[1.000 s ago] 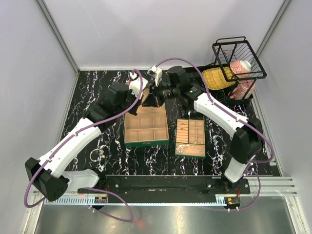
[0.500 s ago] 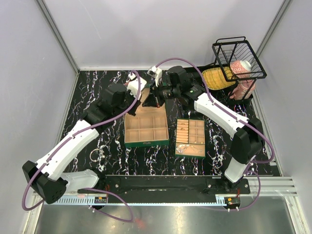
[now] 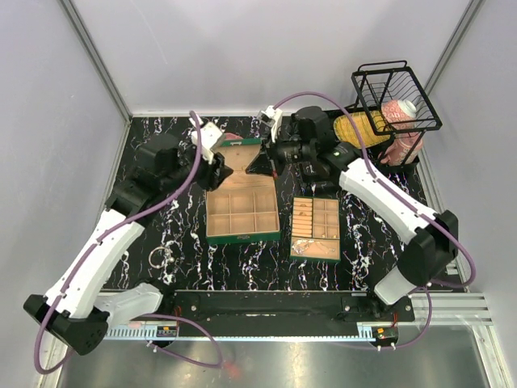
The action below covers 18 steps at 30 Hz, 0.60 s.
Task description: Organize the mixed jewelry
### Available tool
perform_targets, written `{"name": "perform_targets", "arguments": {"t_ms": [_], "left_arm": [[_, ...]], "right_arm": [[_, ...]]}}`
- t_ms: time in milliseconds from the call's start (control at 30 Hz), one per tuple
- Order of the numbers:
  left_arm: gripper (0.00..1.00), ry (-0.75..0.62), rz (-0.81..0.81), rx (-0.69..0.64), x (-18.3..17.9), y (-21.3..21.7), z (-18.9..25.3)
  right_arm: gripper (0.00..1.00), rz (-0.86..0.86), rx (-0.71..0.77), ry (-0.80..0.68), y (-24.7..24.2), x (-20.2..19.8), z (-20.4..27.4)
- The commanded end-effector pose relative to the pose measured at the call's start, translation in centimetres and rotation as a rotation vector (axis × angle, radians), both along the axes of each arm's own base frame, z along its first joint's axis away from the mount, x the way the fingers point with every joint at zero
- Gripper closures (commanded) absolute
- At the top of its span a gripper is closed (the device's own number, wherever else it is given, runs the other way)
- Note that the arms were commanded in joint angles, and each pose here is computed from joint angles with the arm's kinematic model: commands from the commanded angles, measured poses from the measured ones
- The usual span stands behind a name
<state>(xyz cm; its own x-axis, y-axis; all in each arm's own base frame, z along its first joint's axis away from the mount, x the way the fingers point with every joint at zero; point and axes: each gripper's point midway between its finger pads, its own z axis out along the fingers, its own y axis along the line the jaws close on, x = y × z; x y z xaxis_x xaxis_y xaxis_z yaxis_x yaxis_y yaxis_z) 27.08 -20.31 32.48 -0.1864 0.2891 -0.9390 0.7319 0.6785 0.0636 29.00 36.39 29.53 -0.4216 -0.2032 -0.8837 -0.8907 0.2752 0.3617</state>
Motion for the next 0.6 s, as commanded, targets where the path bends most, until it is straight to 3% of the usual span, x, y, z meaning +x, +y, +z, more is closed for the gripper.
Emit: {"name": "perform_targets", "arguments": {"t_ms": [0, 300, 567], "left_arm": [[0.52, -0.026, -0.199, -0.159, -2.4, -0.5, 4.5], [0.50, 0.036, -0.407, -0.344, -3.8, -1.5, 5.5], [0.50, 0.110, -0.478, -0.469, -3.9, -2.8, 5.5]], "right_arm": [[1.00, 0.056, 0.068, -0.107, -2.0, -1.7, 4.6], [1.00, 0.142, 0.141, -0.155, -3.1, -4.4, 8.4], [1.00, 0.148, 0.159, -0.170, -3.2, -4.7, 9.6]]}}
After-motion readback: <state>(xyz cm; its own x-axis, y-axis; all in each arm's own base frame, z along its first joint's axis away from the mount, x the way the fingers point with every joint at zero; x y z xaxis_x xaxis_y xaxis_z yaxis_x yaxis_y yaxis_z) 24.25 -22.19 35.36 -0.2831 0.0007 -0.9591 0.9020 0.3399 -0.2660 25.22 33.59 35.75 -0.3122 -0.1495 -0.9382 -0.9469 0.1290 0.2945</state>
